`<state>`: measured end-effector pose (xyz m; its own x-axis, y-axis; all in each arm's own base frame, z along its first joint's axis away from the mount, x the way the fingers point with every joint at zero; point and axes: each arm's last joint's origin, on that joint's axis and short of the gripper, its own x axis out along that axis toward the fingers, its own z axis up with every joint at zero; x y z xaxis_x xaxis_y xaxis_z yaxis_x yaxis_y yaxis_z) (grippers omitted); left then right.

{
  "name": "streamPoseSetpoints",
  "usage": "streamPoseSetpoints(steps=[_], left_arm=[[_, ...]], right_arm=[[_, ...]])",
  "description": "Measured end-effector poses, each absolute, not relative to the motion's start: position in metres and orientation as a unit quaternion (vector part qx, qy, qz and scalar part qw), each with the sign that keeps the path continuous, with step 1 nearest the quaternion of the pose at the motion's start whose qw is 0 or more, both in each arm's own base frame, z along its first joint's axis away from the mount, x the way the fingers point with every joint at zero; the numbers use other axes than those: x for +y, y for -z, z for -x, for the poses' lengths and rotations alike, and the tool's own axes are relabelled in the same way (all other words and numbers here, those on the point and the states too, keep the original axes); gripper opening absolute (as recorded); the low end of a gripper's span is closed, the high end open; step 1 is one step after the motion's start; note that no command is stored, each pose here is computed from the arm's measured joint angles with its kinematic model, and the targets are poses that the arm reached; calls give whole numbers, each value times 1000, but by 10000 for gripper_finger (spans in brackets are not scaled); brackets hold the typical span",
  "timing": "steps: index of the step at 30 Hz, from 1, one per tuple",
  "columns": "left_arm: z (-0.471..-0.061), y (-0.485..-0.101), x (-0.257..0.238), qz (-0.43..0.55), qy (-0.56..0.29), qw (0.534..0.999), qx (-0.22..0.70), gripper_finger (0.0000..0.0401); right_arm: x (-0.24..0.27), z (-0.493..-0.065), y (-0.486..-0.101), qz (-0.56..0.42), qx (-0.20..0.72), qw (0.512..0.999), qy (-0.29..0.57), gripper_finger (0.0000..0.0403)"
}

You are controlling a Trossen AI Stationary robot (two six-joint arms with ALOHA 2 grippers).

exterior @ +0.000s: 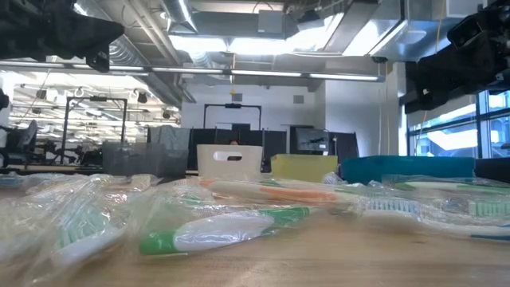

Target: Pick & Place Toothbrushes

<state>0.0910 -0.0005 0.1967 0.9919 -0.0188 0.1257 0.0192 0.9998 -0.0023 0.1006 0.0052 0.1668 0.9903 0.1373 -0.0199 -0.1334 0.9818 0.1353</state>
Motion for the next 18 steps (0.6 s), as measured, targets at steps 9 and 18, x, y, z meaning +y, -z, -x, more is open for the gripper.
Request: streamPoseSetpoints(steps=[9,18], left_arm=[[-91,-197,0,2,9,998,-63,8],[-91,-197,0,2,9,998,-63,10]], right_arm=[[5,-101,-167,-67,15,995,-68,113],[5,-101,-167,-67,14,995,-68,101]])
